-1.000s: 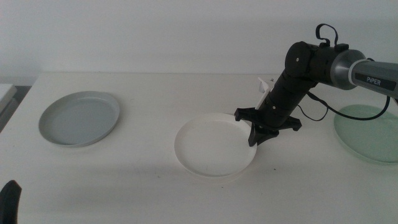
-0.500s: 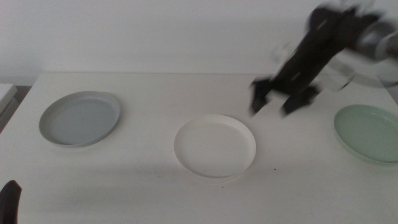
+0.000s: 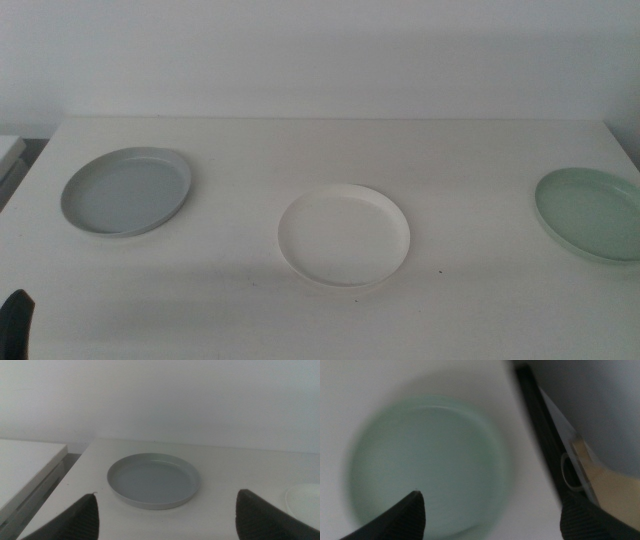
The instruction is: Stack the three bowls on top of each other.
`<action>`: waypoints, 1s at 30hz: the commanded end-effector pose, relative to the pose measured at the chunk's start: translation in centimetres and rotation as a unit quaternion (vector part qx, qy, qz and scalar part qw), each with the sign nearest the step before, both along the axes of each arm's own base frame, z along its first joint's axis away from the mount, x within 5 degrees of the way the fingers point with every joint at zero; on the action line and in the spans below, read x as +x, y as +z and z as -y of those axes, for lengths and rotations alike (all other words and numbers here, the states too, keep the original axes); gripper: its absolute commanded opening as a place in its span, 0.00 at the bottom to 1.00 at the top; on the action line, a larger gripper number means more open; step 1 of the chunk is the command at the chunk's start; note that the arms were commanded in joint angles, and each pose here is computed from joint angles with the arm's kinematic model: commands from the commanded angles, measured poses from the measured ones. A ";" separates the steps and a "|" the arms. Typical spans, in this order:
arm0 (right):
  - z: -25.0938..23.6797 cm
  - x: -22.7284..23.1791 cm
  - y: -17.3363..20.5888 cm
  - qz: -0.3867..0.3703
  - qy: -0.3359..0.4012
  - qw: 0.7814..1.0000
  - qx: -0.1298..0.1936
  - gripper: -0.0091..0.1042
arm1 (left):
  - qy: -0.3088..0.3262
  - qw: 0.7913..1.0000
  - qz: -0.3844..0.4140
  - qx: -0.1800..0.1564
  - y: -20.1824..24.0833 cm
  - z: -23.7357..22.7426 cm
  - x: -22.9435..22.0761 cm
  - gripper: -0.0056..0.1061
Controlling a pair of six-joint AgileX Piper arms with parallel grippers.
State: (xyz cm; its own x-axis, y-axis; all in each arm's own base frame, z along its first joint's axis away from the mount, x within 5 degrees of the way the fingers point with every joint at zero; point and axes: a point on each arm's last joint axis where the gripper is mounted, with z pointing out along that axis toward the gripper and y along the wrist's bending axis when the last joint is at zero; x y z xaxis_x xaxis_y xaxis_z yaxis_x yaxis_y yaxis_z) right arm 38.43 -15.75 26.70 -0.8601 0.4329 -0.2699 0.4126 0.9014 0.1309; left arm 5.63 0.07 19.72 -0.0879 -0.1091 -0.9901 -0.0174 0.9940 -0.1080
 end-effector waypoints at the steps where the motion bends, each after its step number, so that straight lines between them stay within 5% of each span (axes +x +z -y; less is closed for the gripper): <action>1: 2.1 -0.2 -2.2 -0.012 -0.031 0.999 0.009 0.73 | -0.001 1.000 0.008 -0.001 0.1 0.0 0.0 0.89; 10: 2.1 1.5 -9.3 -0.081 -0.026 0.995 0.046 0.63 | -0.001 1.000 0.008 -0.001 0.1 0.0 0.0 0.89; 20: 1.4 2.2 -12.6 -0.107 -0.017 0.992 0.058 0.47 | -0.001 1.000 0.008 -0.001 0.1 0.0 0.0 0.89; 30: 1.5 2.2 -12.7 -0.112 -0.015 0.992 0.056 0.07 | -0.001 1.000 0.008 -0.001 0.1 0.0 0.0 0.89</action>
State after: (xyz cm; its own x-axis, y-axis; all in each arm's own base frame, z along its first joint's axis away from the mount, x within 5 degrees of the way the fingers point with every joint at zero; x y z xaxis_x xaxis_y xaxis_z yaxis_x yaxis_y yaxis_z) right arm 40.71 -17.11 14.11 -0.8749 0.4838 -0.0206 0.4759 0.8669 0.1485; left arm 5.63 0.07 19.72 -0.0879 -0.1091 -0.9901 -0.0174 0.9940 -0.1080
